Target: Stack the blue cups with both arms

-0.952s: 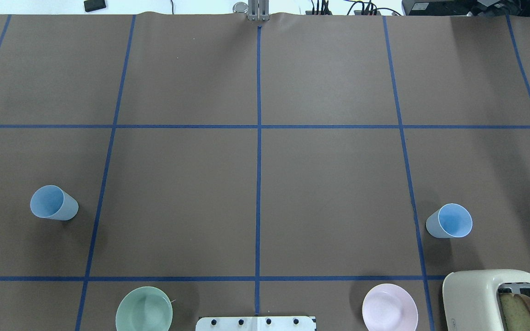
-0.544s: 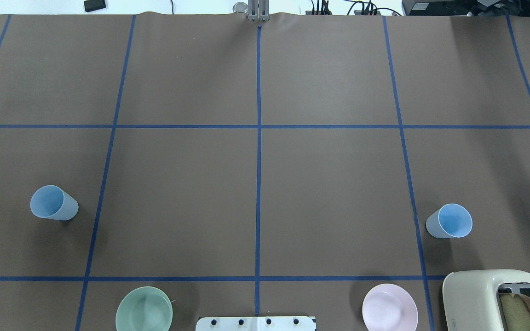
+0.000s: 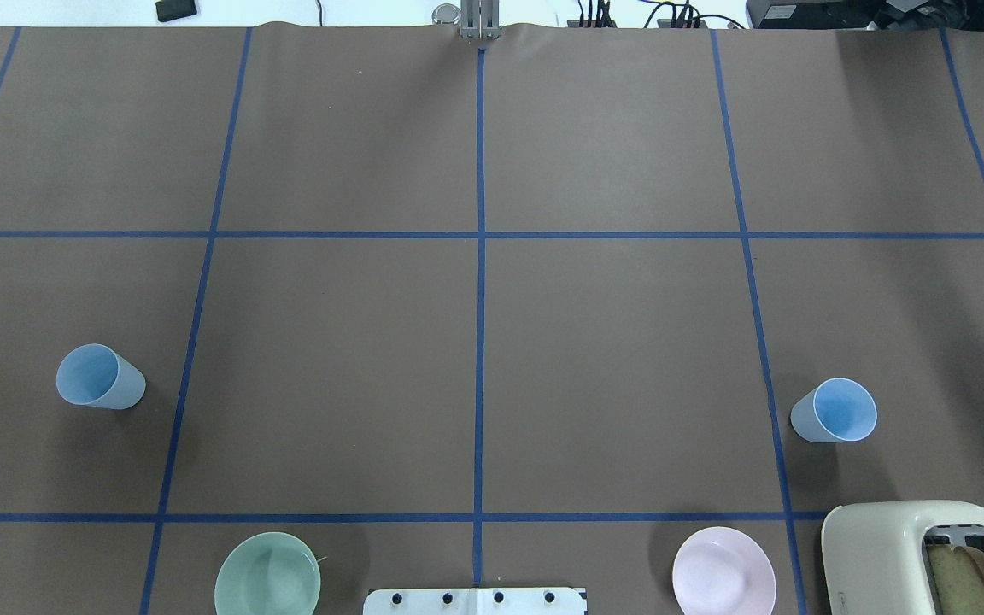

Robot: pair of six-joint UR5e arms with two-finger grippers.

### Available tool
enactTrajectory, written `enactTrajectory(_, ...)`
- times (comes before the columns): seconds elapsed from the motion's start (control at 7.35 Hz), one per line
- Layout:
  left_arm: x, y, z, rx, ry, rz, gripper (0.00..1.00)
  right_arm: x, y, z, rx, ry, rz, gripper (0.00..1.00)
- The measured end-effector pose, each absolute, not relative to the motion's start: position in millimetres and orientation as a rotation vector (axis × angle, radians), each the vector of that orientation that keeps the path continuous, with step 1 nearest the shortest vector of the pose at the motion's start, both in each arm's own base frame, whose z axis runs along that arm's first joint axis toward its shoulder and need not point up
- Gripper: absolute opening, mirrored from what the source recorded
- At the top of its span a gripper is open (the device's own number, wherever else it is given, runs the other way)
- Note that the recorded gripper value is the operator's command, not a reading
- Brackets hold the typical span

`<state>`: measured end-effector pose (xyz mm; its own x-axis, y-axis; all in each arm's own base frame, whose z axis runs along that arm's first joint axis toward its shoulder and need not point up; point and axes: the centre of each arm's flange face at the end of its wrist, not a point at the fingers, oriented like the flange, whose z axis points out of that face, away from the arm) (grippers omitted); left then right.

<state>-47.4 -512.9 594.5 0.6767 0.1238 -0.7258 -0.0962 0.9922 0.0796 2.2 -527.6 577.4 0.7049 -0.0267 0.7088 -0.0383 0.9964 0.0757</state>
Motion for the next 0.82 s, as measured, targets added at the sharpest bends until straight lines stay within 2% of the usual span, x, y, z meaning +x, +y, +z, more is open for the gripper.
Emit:
enactTrajectory(0.27,-26.6,-490.0,560.4,0.028,0.825,0.064,0.99,1.5,-527.5,577.7,0.085,-0.791,0.006,1.00)
enactTrajectory(0.82,64.4,-476.9,524.5,0.024,0.868,0.009,0.99,-9.5,-527.2,584.2,0.065,-0.787,-0.008,1.00)
